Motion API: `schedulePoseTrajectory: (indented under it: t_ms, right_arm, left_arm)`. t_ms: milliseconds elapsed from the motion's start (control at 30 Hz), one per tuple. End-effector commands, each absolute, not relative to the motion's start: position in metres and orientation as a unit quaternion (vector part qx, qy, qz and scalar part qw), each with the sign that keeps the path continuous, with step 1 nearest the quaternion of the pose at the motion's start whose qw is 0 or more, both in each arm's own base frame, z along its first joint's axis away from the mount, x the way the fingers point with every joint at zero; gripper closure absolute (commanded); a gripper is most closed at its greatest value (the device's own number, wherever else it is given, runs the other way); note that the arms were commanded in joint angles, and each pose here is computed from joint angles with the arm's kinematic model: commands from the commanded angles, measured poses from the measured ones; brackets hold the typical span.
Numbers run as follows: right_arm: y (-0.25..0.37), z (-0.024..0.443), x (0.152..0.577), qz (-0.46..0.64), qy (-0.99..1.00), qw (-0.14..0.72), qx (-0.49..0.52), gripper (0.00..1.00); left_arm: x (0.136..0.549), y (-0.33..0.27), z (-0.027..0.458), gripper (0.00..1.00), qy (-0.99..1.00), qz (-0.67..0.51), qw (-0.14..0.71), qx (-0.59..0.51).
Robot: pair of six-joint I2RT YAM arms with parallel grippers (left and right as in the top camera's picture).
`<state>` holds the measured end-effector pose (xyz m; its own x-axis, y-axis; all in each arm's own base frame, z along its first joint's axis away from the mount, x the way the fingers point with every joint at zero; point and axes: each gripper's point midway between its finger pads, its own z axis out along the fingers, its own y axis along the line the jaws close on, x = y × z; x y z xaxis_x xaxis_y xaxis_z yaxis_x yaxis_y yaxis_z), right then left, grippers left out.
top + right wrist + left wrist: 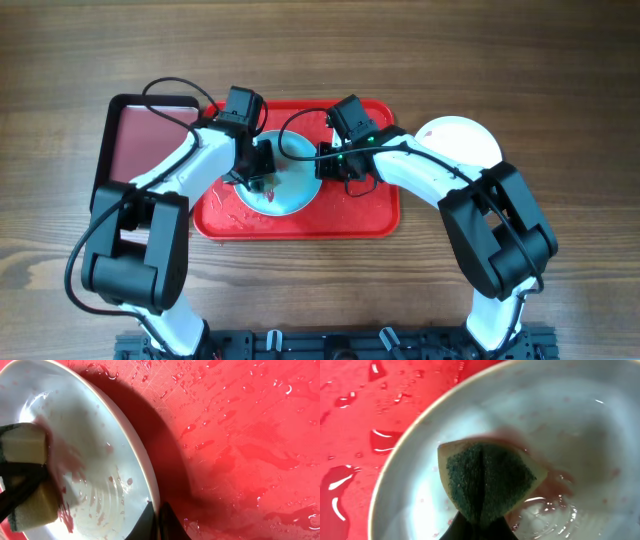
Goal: Clean dirty plates on tray and stack at the side
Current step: 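Scrub the tilted plate with the sponge in the left gripper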
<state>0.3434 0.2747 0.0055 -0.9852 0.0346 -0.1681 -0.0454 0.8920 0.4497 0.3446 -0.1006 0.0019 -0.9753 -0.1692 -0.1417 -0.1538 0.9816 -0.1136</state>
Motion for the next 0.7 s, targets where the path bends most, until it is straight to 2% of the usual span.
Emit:
schedulePoseTrajectory:
  t_ms: [0,67,167,233,333,433,500,600,667]
  right_arm:
    - [0.270,-0.004,0.342,0.220,0.972,0.082,-0.004,0.96]
    - [0.269,-0.005,0.342,0.220,0.972,0.081,-0.005,0.96]
    - [0.269,-0.005,0.342,0.220,0.972,0.081,-0.005,0.96]
    - [0.270,-0.004,0.342,0.220,0.972,0.082,-0.005,0.96]
    - [0.270,-0.004,0.342,0.220,0.972,0.082,-0.004,0.96]
    - [0.270,-0.004,0.342,0.220,0.972,0.082,-0.005,0.96]
    - [0.269,-0.005,0.342,0.220,0.972,0.082,-0.005,0.96]
    - [0.269,-0.005,0.342,0.220,0.972,0.082,-0.005,0.96]
    - [0.269,-0.005,0.342,0.220,0.972,0.081,-0.005,0.96]
  left_arm:
    - [0.317,-0.109,-0.029,0.96,0.999,-0.034,0.036,-0.012]
    - [0.316,-0.115,-0.029,0.96,0.999,-0.005,0.047,0.021]
    - [0.313,-0.055,-0.019,0.96,0.978,0.158,0.079,-0.110]
    - [0.311,-0.041,-0.014,0.96,0.969,0.195,0.085,-0.127]
    - [0.301,-0.073,-0.024,0.96,0.986,0.126,0.051,-0.102]
    - [0.292,-0.164,-0.027,0.96,0.995,-0.092,0.007,0.048]
    - [0.287,-0.191,-0.021,0.96,0.983,-0.158,0.003,0.092]
    - [0.293,-0.188,-0.022,0.96,0.985,-0.146,0.013,0.086]
    - [0.311,-0.156,-0.027,0.96,0.996,-0.064,0.047,0.029]
